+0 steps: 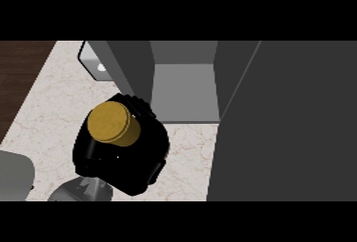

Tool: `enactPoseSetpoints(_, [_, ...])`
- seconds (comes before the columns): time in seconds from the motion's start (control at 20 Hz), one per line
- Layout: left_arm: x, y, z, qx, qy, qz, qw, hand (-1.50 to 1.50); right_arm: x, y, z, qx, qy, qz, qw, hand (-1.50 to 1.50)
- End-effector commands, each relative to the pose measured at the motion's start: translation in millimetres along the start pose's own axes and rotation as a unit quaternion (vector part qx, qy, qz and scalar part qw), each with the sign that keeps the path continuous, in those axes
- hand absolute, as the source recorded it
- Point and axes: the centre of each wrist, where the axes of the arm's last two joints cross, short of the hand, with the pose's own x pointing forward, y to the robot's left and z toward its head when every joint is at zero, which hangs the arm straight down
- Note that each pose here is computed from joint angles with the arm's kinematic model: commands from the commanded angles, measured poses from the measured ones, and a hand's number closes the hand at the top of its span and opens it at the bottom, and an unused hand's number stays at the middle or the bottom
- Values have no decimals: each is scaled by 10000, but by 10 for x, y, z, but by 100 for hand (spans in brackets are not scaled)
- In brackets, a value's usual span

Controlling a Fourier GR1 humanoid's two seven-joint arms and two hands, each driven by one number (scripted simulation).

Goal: Pick up the wine, place it into the cabinet and close the cabinet

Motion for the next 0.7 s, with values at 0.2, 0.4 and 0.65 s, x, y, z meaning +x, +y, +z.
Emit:
enactPoseSetpoints(0.2, [-6,-608,-328,33,55,-69,10000,150,62,22,164,244,-216,-288,9991,-150])
enactPoseSetpoints(0.4, [-78,-601,-381,213,74,-173,9996,150,118,-59,228,238,-263,-268,9990,-150])
enactPoseSetpoints(0.65, [-42,-809,-395,431,94,-157,9989,150,198,-63,377,140,-243,-149,9995,-150])
